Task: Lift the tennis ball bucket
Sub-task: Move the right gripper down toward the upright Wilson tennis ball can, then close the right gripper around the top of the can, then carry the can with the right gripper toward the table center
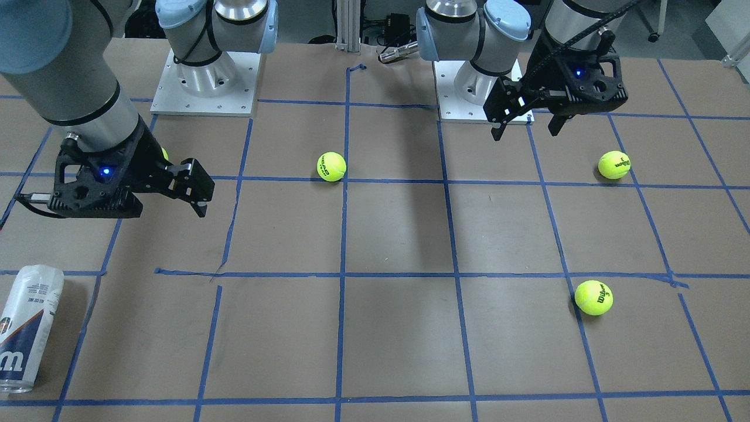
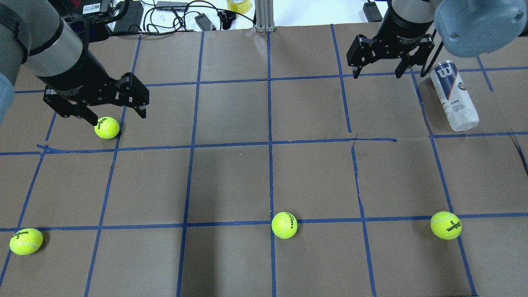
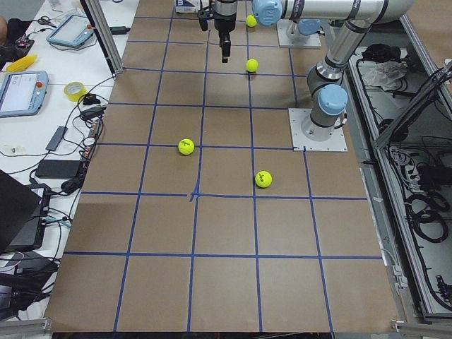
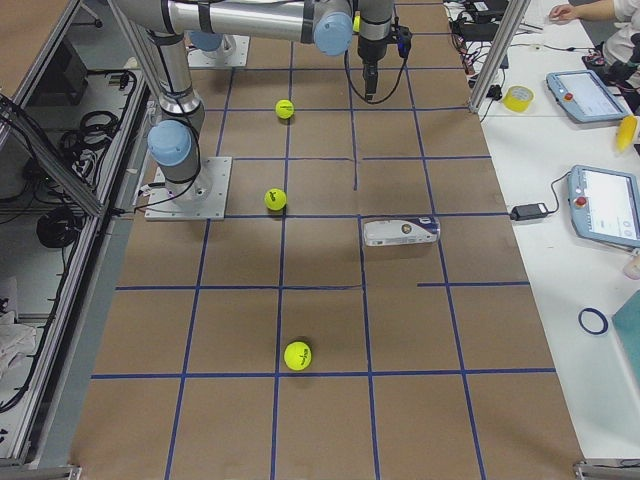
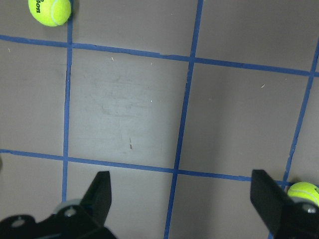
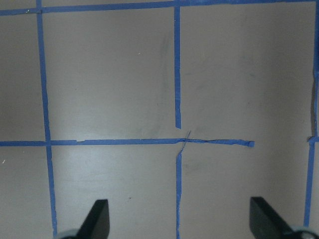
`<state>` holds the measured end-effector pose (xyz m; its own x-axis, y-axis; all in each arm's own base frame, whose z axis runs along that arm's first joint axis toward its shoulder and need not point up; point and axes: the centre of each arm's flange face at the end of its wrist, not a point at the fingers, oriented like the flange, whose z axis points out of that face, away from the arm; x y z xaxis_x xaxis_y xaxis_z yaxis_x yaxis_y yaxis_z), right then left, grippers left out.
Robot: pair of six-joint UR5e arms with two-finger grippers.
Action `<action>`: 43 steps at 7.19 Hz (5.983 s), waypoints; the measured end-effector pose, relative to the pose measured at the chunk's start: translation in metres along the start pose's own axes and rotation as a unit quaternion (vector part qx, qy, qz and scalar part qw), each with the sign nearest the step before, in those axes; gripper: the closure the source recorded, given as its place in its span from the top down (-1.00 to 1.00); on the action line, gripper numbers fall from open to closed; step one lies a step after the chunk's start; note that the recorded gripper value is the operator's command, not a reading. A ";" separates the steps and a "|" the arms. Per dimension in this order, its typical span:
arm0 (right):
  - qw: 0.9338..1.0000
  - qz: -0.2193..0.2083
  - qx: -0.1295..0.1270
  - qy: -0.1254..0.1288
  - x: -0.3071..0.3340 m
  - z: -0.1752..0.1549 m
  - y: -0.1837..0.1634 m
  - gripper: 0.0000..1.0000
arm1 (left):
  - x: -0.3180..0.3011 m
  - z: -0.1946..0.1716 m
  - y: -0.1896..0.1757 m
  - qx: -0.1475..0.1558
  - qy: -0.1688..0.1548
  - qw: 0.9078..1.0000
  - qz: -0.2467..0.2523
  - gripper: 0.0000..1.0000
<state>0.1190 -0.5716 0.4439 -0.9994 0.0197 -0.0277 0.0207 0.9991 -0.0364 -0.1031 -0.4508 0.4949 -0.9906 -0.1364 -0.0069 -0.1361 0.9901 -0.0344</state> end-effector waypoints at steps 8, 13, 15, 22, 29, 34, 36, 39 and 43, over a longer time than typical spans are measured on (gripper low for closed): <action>0.993 -0.027 0.092 0.074 0.246 0.122 -0.200 1.00 | -0.001 0.002 0.000 -0.004 -0.003 1.000 -0.001 1.00; 0.992 -0.105 0.056 0.040 0.294 0.204 -0.198 1.00 | 0.000 0.002 0.003 -0.009 0.000 1.000 0.000 1.00; 0.992 -0.112 0.045 0.033 0.294 0.221 -0.195 1.00 | 0.000 0.002 0.003 -0.009 0.000 1.000 0.000 1.00; 0.994 -0.105 0.031 0.022 0.304 0.241 -0.188 0.73 | -0.003 0.002 0.002 -0.008 -0.003 1.000 -0.003 1.00; 0.997 -0.071 0.016 0.007 0.279 0.194 -0.181 0.07 | -0.003 -0.003 0.001 -0.006 -0.001 1.000 0.005 1.00; 0.954 -0.301 0.016 -0.015 0.012 0.112 -0.136 -0.39 | -0.046 -0.021 -0.013 -0.001 -0.010 0.999 -0.040 1.00; 0.901 -0.432 0.037 -0.015 -0.096 0.108 -0.102 -0.57 | -0.089 -0.029 -0.025 -0.001 -0.011 0.999 -0.048 1.00; 0.789 -0.611 0.066 -0.012 -0.262 0.143 -0.039 -0.63 | -0.130 -0.029 -0.031 0.000 -0.012 1.000 -0.017 1.00; 0.677 -0.731 0.090 -0.001 -0.339 0.214 -0.007 0.40 | -0.145 -0.025 -0.031 -0.005 -0.011 1.000 -0.005 1.00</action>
<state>0.4631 -0.5937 0.2396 0.0435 -0.9849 0.1676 -0.9867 -0.0686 -0.1472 0.0440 -0.4608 0.5221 -0.9887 -0.1469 -0.0281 -0.1463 0.9889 -0.0244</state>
